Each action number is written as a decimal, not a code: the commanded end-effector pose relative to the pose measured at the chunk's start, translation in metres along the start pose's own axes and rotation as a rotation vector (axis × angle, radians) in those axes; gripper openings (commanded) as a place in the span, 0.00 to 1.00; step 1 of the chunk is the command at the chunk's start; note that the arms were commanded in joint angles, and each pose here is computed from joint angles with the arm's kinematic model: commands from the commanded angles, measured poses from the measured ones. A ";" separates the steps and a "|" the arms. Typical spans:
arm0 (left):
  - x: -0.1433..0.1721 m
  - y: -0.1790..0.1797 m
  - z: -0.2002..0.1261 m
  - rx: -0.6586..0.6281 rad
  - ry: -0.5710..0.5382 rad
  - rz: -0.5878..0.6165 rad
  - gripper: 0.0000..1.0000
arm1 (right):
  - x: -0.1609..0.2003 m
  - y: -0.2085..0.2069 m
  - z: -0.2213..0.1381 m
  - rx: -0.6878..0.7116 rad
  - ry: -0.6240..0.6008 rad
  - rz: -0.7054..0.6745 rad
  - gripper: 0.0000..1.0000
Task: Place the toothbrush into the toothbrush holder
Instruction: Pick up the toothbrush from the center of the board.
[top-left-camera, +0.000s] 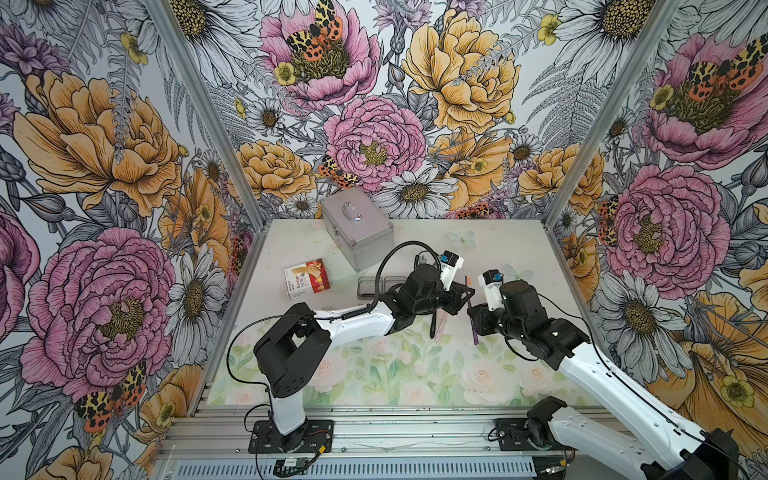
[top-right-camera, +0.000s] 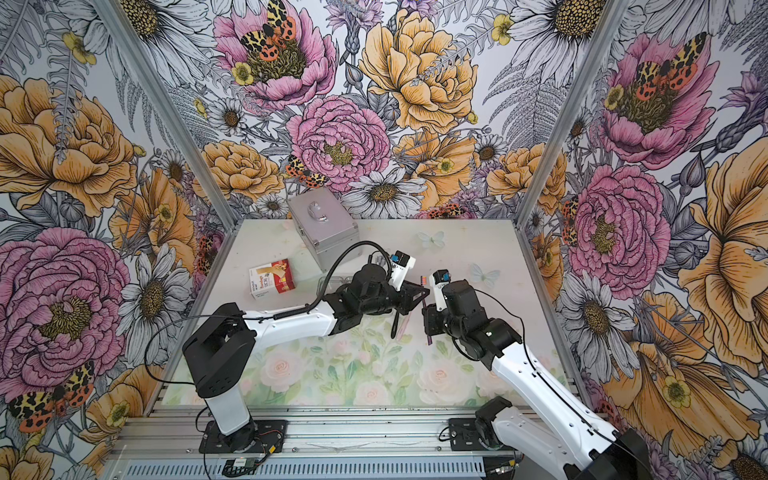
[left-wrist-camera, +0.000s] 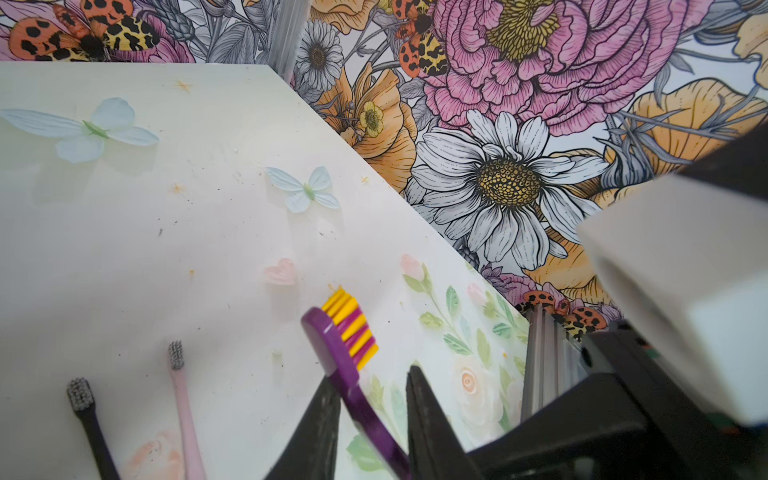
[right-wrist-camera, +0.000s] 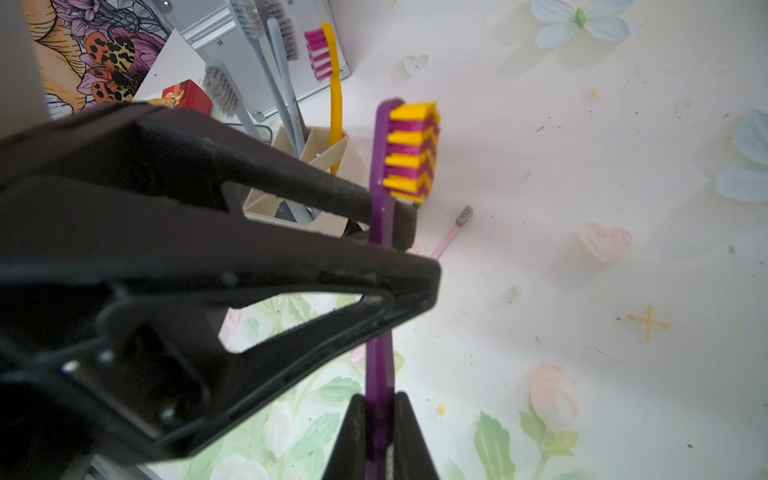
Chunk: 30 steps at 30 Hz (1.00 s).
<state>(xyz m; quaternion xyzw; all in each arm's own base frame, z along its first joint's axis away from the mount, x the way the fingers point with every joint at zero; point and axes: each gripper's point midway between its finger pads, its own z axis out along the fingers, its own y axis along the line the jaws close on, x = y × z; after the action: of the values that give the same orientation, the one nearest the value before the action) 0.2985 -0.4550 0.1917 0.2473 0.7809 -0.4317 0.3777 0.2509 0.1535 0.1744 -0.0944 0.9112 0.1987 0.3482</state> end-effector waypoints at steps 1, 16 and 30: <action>0.007 0.007 0.009 -0.002 0.025 0.007 0.19 | -0.011 0.007 -0.007 -0.013 -0.030 -0.024 0.00; 0.001 0.007 0.005 -0.011 0.009 0.011 0.00 | -0.010 0.001 -0.008 0.016 -0.033 -0.031 0.00; -0.021 0.003 -0.012 -0.047 -0.050 0.078 0.00 | -0.012 -0.003 -0.019 0.037 -0.068 -0.030 0.28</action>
<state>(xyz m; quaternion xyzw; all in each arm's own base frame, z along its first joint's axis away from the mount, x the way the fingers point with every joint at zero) 0.3021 -0.4570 0.1995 0.2550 0.7731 -0.4292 0.3911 0.2485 0.1443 0.1830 -0.0908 0.9068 0.1847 0.3679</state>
